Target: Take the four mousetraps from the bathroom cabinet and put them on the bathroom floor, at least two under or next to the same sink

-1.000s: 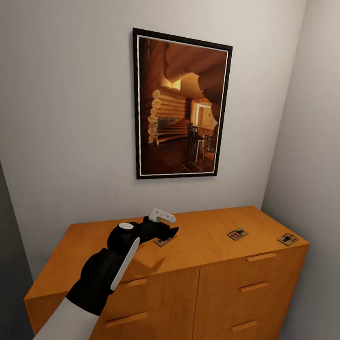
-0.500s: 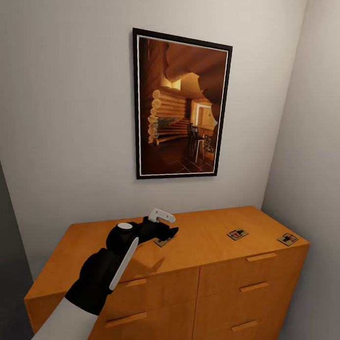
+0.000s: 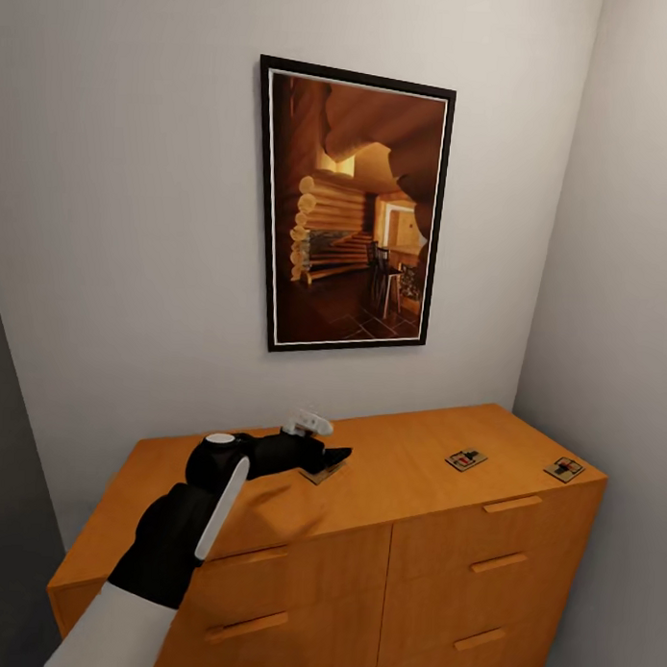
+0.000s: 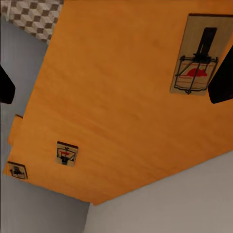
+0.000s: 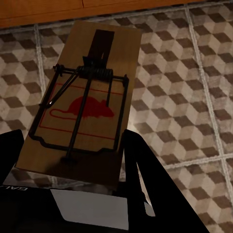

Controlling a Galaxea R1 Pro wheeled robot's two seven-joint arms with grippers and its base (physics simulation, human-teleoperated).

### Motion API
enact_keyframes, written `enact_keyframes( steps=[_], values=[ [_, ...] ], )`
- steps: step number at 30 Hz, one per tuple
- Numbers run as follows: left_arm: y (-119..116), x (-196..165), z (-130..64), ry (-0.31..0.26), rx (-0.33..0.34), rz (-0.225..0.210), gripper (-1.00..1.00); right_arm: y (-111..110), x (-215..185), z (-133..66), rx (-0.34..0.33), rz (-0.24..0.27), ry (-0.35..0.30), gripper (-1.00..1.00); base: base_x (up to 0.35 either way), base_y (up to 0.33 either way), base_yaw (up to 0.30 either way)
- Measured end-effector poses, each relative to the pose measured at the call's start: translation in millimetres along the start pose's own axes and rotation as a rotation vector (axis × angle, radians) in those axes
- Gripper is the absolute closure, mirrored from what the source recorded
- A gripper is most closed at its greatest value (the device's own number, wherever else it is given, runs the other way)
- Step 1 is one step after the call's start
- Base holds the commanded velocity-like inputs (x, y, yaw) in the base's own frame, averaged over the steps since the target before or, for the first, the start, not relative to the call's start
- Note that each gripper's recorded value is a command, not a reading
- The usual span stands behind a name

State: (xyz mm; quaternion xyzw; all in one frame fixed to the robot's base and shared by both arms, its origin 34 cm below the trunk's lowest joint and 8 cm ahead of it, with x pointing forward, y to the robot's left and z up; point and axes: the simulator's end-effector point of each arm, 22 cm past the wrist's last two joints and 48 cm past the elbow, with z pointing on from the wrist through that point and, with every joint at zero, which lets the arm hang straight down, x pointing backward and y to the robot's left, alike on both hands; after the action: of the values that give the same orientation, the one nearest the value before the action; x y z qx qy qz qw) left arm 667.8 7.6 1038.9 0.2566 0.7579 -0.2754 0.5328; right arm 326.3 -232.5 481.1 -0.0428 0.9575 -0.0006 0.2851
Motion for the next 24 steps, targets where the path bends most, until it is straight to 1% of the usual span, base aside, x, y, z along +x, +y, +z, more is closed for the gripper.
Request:
enact_keyframes(
  steps=[2,7,24],
  values=[
    [1.4,-1.6,-2.5,-0.007,0.012,-0.012,-1.00,0.0,0.1,0.0,0.000,0.000,0.000,1.00,0.000,0.000,0.000],
    [2.5,-3.4,-4.6,-0.014,0.021,-0.020,-1.00,0.0,0.2,-0.1,0.000,0.000,0.000,1.00,0.000,0.000,0.000],
    [2.4,-3.8,-5.1,-0.016,0.025,-0.021,-1.00,-0.1,0.2,-0.1,0.000,0.001,0.000,1.00,0.000,0.000,0.000]
  ],
)
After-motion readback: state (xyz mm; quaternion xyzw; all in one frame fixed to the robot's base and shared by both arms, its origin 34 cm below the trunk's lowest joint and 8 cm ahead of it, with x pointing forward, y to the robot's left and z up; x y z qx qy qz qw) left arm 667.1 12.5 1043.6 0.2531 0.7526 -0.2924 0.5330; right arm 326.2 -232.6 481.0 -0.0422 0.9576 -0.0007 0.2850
